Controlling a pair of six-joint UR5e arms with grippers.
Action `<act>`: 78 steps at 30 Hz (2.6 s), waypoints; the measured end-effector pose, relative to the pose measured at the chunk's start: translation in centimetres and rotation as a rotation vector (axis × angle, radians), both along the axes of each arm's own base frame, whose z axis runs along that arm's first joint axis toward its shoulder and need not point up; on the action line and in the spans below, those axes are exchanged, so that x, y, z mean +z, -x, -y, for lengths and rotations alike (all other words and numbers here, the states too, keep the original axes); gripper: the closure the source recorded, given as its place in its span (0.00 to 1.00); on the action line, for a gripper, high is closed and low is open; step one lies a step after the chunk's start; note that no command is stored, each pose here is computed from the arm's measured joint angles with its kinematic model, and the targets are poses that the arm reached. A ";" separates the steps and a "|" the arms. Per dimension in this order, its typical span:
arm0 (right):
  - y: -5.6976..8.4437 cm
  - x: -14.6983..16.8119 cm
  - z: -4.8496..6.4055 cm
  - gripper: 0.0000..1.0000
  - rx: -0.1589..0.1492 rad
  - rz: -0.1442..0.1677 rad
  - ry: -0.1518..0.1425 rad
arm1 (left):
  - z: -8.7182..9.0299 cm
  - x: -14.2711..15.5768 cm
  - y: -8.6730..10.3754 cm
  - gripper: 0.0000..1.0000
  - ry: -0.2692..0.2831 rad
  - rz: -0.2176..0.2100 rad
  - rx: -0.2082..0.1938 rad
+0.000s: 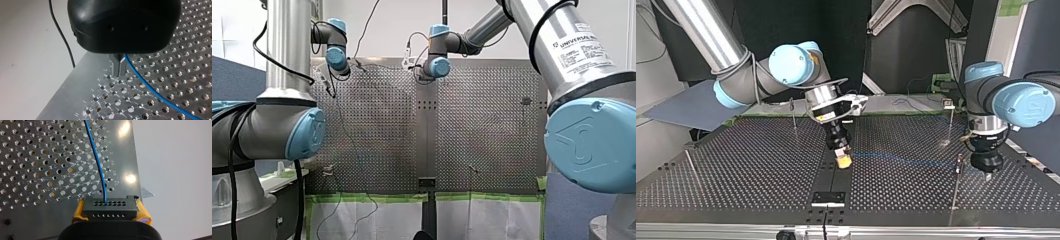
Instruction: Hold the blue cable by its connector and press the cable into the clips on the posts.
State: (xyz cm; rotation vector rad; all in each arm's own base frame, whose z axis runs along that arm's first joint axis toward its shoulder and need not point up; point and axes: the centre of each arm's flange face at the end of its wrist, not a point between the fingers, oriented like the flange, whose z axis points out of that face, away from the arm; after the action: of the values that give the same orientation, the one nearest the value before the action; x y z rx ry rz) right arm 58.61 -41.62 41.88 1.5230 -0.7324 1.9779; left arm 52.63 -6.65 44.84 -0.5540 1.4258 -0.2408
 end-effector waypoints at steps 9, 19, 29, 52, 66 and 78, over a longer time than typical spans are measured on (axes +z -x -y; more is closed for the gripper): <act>0.3 0.0 0.4 1.00 -0.022 0.002 -0.004 | -0.3 0.0 0.0 1.00 0.000 0.003 0.008; 1.5 -0.1 1.7 1.00 -0.097 0.008 -0.018 | -1.0 0.0 -0.1 1.00 -0.001 0.007 0.027; 1.7 -0.1 1.8 1.00 -0.113 0.009 -0.020 | -1.1 0.1 -0.2 1.00 -0.001 0.013 0.027; 1.3 -0.2 1.3 1.00 -0.104 0.002 -0.021 | -1.1 0.1 -0.2 0.16 -0.002 0.014 0.030; 1.2 -0.2 1.2 1.00 -0.102 0.000 -0.021 | -0.1 0.0 0.1 0.00 0.005 -0.005 -0.001; 1.2 -0.2 1.1 1.00 -0.100 -0.001 -0.022 | 0.2 -0.1 0.3 0.00 0.008 -0.018 -0.007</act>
State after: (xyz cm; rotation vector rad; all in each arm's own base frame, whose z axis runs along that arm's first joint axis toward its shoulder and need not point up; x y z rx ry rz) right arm 57.43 -42.68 41.65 1.4703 -0.8168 1.9011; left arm 52.32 -6.87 44.71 -0.5592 1.4454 -0.2477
